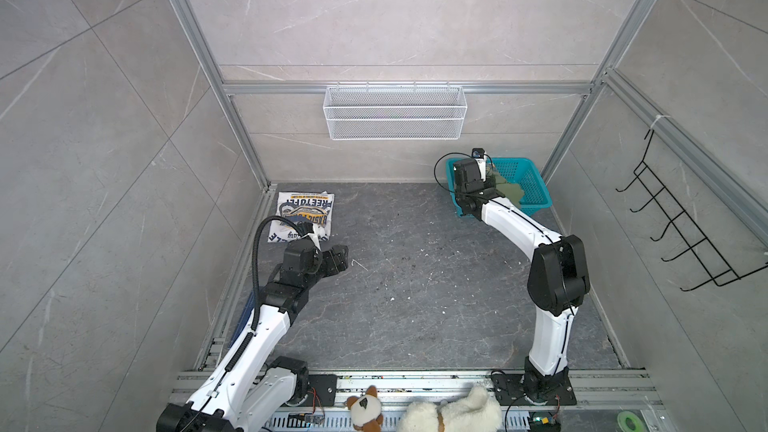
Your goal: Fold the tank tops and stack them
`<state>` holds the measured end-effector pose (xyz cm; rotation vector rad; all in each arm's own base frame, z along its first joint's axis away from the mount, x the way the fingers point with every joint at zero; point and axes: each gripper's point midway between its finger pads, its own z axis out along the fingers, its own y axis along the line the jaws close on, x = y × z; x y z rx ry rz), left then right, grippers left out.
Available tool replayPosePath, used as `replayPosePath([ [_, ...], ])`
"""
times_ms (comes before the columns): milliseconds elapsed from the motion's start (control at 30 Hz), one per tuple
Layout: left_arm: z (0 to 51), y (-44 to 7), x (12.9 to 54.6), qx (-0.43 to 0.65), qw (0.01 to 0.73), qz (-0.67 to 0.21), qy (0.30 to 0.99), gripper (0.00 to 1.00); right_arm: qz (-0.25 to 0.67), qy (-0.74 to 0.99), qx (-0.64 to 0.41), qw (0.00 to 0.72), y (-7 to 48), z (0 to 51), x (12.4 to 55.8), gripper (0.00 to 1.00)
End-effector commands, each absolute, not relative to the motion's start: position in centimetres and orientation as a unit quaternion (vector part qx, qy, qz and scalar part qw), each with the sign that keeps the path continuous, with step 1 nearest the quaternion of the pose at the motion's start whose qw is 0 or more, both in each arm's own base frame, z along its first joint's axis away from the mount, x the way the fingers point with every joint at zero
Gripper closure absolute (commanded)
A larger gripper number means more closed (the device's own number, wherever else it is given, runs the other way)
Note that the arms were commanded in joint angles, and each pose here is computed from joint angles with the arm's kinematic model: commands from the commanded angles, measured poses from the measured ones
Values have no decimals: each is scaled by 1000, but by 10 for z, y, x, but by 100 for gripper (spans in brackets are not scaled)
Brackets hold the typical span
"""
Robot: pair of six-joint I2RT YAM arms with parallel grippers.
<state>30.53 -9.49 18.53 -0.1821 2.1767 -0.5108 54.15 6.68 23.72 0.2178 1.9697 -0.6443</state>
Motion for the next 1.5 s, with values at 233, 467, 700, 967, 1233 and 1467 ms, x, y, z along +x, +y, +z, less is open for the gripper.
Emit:
replayPosePath([
  [233, 182, -96, 299, -80, 428, -219, 873, 14, -213, 765, 84, 602, 123, 333, 484, 100],
  [467, 187, -103, 296, -74, 422, -241, 871, 15, -152, 736, 43, 659, 166, 435, 429, 100],
  [700, 195, -108, 288, -69, 424, -262, 864, 14, -8, 782, -62, 620, 222, 445, 380, 98],
  [967, 179, -105, 275, -89, 391, -260, 878, 14, 92, 889, -129, 430, 270, 267, 329, 37],
  [1233, 141, -164, 259, -19, 280, -247, 928, 15, -4, 933, -64, 355, 194, 184, 306, 23],
  [1467, 123, -240, 260, 47, 241, -192, 950, 17, 72, 953, 30, 294, 147, 148, 304, 24],
])
